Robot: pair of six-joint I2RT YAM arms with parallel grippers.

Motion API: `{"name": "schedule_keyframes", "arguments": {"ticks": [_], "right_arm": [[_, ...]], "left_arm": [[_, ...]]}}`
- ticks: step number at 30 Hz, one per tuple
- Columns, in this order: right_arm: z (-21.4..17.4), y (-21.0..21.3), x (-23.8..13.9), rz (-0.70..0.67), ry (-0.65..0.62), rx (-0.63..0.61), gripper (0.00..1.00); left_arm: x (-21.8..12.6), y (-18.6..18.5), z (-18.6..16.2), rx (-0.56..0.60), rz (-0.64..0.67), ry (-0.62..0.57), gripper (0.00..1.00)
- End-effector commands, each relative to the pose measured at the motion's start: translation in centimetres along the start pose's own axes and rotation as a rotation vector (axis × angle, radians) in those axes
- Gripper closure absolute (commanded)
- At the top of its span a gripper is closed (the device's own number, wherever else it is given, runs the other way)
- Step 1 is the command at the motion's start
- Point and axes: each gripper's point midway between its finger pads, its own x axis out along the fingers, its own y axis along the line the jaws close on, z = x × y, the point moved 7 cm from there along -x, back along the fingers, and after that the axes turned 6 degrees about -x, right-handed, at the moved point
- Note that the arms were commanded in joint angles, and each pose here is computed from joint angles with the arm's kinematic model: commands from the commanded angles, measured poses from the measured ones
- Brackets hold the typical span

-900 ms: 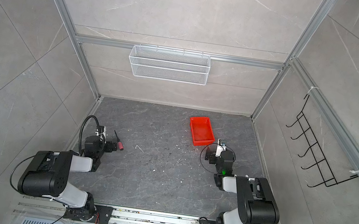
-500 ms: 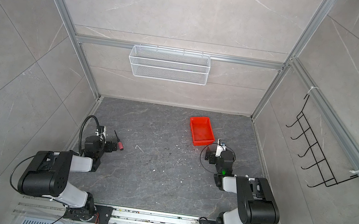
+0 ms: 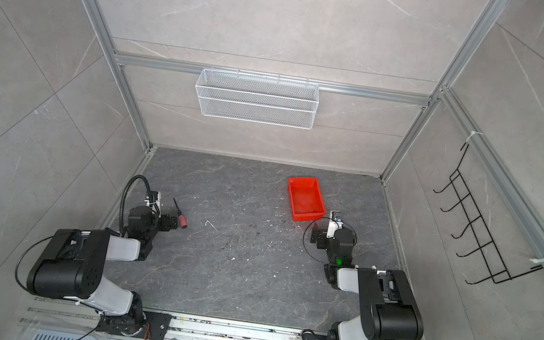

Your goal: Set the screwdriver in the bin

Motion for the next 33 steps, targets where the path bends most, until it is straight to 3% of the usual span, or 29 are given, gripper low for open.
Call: {"name": "schedule_keyframes", "arguments": {"ticks": [1,11,18,21,26,33], "right_arm": [[0.5,0.2,0.0,0.017,-0.020,0.008,0.01],[3.5,-0.2,-3.2,0.016,-0.067,0.008,0.01],[6.6,1.1,-5.8,0.119,-0.122,0.036,0.01],[8.1,3.2,-6.7,0.192,-0.139,-0.004,0.01],[10.2,8.2,-8.2,0.356,-0.169,-0.121,0.01],[12.5,15.2,-10.4,0.557,-0.216,-0.217,0.01]], "left_arm": [[0.0,-0.4,1.9,-0.004,-0.021,-0.075,0.00],[-2.7,-1.2,3.5,0.021,0.024,-0.115,0.00],[-5.1,-3.4,6.1,-0.002,0.057,-0.070,0.00],[-5.4,-4.3,6.5,-0.070,0.057,0.005,0.00],[-5.3,-4.4,6.0,-0.290,0.099,0.100,0.00],[-4.6,-3.9,5.2,-0.421,0.200,0.187,0.00]]}}
